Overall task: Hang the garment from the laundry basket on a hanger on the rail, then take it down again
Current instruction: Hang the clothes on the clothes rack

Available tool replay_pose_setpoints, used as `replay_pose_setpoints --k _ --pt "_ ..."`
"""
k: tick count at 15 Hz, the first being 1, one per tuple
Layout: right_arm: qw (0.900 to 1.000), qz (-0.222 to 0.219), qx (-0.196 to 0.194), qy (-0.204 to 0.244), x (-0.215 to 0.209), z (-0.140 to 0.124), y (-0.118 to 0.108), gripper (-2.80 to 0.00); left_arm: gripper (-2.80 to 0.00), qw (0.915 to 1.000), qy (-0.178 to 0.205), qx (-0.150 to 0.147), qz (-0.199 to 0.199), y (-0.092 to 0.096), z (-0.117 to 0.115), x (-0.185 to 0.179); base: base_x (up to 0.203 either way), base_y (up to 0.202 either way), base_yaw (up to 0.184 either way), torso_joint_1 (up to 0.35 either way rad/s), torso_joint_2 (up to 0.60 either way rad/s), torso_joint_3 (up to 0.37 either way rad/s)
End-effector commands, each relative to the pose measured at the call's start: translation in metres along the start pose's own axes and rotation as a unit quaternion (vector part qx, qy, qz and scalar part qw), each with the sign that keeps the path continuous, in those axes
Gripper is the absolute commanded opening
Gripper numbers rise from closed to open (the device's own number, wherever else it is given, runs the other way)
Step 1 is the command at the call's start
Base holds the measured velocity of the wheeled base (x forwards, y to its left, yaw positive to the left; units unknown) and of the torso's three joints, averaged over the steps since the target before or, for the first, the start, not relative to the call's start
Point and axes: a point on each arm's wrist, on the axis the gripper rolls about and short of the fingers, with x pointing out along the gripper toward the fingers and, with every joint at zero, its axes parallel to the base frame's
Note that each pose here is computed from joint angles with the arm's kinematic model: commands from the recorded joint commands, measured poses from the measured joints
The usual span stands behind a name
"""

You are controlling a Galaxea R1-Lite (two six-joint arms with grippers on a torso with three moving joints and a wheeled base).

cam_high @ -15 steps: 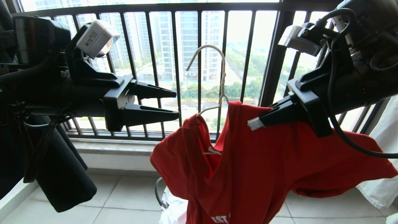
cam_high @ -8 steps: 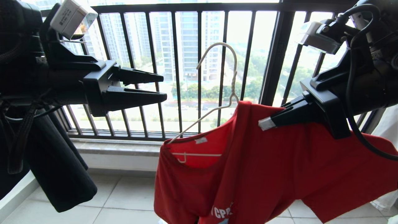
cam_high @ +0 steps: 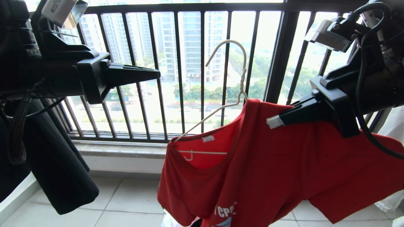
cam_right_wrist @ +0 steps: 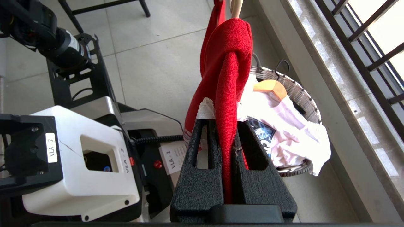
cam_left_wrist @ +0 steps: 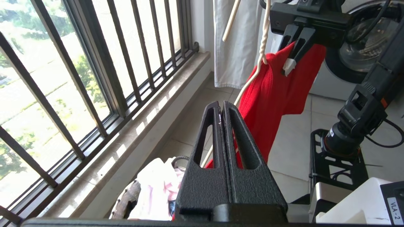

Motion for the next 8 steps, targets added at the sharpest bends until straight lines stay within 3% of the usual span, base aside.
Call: replay_pose_setpoints --k 1,4,6,8 --pt "1.0 -0.003 0.0 -0.003 -0.003 0.0 0.0 -2.8 -2.8 0.9999 -0.004 -0.008 0.01 0.004 0.004 -0.001 0.0 0.0 0.0 0.0 0.0 0.0" --pt "1.0 -0.028 -0.004 -0.013 -0.011 0.001 -0.002 -2.8 -2.8 0.9973 -0.014 -0.033 0.064 0.013 0.013 0.004 0.0 0.0 0.0 0.0 0.0 0.0" --pt "0.998 -0.046 0.018 -0.034 -0.019 0.003 0.0 -2.8 -2.8 0.995 -0.018 -0.041 0.09 0.016 0.015 0.01 0.0 0.0 0.0 0.0 0.0 0.0" --pt "0.995 -0.079 0.023 -0.063 -0.022 0.004 0.001 -2.8 -2.8 0.9943 -0.017 -0.044 0.096 0.015 0.013 0.019 0.0 0.0 0.0 0.0 0.0 0.0"
